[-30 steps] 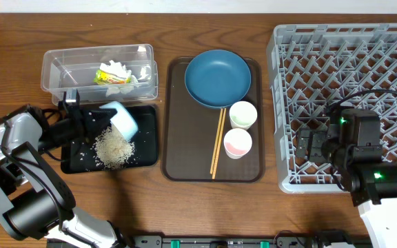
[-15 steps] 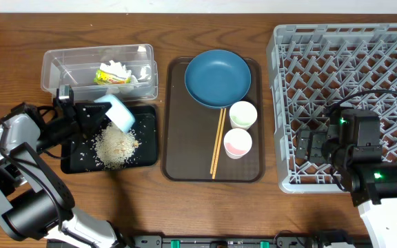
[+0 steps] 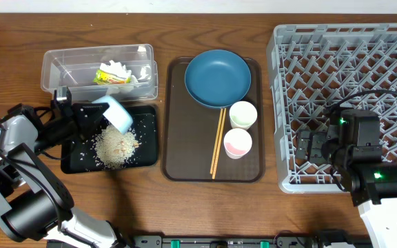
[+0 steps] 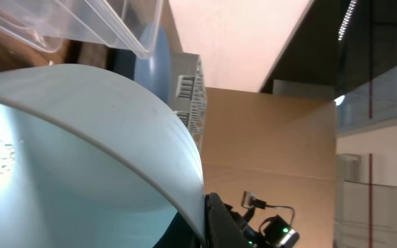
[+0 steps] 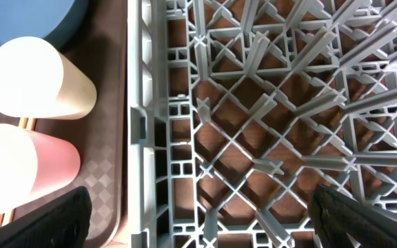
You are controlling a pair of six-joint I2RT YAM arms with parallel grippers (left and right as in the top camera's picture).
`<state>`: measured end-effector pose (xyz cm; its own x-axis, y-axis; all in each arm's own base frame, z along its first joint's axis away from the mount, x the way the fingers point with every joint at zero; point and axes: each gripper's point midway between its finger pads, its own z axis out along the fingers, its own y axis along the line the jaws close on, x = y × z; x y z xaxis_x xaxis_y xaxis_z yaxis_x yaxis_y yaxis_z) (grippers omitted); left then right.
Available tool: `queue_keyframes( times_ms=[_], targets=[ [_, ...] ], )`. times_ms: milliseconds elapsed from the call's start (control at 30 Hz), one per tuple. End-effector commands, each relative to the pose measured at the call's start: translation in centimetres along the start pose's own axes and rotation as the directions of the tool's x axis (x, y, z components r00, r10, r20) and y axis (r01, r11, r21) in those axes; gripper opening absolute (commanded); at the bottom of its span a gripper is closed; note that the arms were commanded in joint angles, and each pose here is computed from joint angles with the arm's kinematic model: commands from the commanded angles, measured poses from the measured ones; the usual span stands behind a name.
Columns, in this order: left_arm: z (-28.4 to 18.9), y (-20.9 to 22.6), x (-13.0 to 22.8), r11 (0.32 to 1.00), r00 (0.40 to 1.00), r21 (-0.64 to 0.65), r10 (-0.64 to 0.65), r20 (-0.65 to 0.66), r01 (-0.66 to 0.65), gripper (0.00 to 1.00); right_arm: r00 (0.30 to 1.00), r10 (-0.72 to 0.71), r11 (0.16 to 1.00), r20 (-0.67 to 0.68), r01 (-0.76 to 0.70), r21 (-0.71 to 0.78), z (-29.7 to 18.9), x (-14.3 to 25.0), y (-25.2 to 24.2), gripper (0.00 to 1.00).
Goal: Sort waste into correct bins and load items into the dishwasher rack
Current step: 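Lift the bowl over the black tray and tip the rice out, then return the emptied bowl to the brown tray with the left gripper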
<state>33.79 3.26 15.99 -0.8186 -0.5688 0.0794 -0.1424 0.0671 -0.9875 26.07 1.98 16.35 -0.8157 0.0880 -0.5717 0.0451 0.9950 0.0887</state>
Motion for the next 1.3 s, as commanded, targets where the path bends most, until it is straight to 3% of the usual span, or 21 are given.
queue_keyframes(
  times_ms=[0,67,200,433,500,667,967,1267],
  targets=[
    [-0.6,2.3,0.1,0.986,0.996,-0.143,-0.089,0.015,0.090,0.06,1.000,-0.008,1.000,0.021,0.008,0.003,-0.5,-0.8,-0.1,0.99],
    [-0.6,2.5,0.2,0.979,0.992,-0.157,-0.127,0.020,0.128,0.06,1.000,-0.008,1.000,0.020,0.008,0.003,-0.5,-0.7,-0.1,0.99],
    [-0.3,-1.6,0.4,0.995,0.998,0.074,0.061,0.017,-0.062,0.06,1.000,-0.008,1.000,0.021,0.008,0.004,-0.5,-0.8,-0.1,0.99],
    [-0.4,-1.4,0.2,0.995,0.996,0.063,0.082,0.020,-0.083,0.11,1.000,-0.008,1.000,0.021,0.008,0.004,-0.5,-0.8,-0.1,0.99],
    [-0.4,-1.3,0.2,0.997,0.999,0.061,0.048,0.019,-0.049,0.06,1.000,-0.008,1.000,0.022,0.008,0.003,-0.5,-0.8,-0.1,0.99],
    [-0.1,-1.8,0.4,0.995,0.998,0.084,0.059,0.011,-0.060,0.06,1.000,-0.008,1.000,0.022,0.008,0.004,-0.5,-0.8,-0.1,0.99],
    [2.3,-1.2,2.7,0.993,0.989,-0.035,0.111,-0.096,-0.115,0.06,1.000,-0.008,1.000,0.025,0.008,0.011,-0.5,-0.9,-0.3,0.99],
    [6.7,-1.6,8.0,0.911,0.899,-0.191,0.292,-0.326,-0.365,0.06,1.000,-0.008,1.000,0.026,0.008,0.018,-0.5,-0.9,-0.4,0.99]
  ],
)
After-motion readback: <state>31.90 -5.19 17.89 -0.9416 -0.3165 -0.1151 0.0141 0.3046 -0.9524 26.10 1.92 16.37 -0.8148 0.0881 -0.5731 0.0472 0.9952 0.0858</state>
